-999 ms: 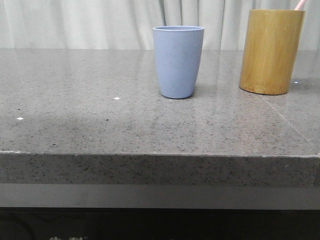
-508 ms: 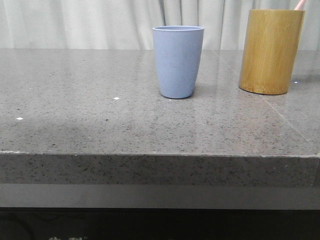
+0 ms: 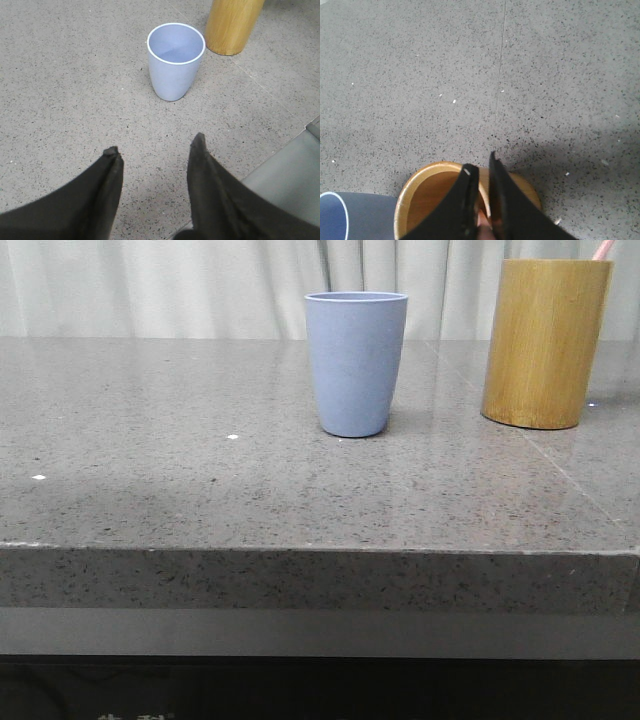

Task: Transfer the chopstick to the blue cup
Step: 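Lower the right gripper into the bamboo cup and grasp the pink stick, then lift the pink stick over the blue cup, lower it in, release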

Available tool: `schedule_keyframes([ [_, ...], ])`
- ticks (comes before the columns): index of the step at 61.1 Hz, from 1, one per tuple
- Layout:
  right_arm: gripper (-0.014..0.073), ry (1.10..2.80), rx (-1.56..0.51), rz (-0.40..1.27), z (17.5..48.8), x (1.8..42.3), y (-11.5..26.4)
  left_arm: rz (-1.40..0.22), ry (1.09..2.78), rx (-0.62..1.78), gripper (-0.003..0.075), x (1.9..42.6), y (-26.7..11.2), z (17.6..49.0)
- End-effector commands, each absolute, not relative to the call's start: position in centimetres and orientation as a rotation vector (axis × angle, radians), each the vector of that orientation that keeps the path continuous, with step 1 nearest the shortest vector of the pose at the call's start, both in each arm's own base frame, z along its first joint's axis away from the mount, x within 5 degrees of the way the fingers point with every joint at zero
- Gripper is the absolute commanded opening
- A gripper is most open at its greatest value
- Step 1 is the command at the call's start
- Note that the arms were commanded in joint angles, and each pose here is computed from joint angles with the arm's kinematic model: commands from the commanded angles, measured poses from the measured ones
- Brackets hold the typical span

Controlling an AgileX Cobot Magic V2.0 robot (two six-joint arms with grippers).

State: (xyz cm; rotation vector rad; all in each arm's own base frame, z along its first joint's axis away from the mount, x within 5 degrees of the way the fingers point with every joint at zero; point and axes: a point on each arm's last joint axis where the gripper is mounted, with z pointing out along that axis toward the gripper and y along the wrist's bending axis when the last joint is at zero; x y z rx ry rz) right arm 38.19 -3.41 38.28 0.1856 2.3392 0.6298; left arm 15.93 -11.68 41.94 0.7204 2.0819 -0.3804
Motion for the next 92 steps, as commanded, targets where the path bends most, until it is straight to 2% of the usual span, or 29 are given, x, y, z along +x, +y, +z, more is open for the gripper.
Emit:
schedule_keyframes([
  [1, -0.0047, 2.212, 0.132, 0.600, 42.0, 36.6, -3.1, -0.416, 1.974, 0.685, 0.0316, 15.7, -11.7, 43.6],
  [16, -0.0050, 2.076, 0.047, 0.475, 46.6, 32.7, -2.7, -0.414, 1.972, 0.685, 0.0316, 15.7, -11.7, 43.6],
  [34, -0.0050, 1.799, -0.091, 0.336, 55.7, 23.8, -0.8, -0.413, 1.972, 0.685, 0.0316, 15.7, -11.6, 43.6],
  [45, -0.0050, 1.645, -0.215, 0.328, 58.9, 19.1, 1.5, -0.413, 1.972, 0.685, 0.0316, 15.7, -11.6, 43.6],
  [54, -0.0050, 1.615, -0.348, 0.410, 59.1, 18.4, 3.9, -0.414, 1.970, 0.685, 0.0316, 15.7, -11.7, 43.6],
  [66, -0.0050, 1.625, -0.585, 0.504, 57.7, 20.3, 8.2, -0.414, 1.968, 0.684, 0.0316, 15.7, -11.7, 43.7],
  [78, -0.0050, 1.737, -0.756, 0.435, 53.8, 25.2, 12.9, -0.415, 1.967, 0.683, 0.0316, 15.7, -11.7, 43.7],
  [92, -0.0050, 1.843, -0.794, 0.381, 49.1, 31.0, 15.8, -0.415, 1.967, 0.683, 0.0316, 15.7, -11.7, 43.7],
])
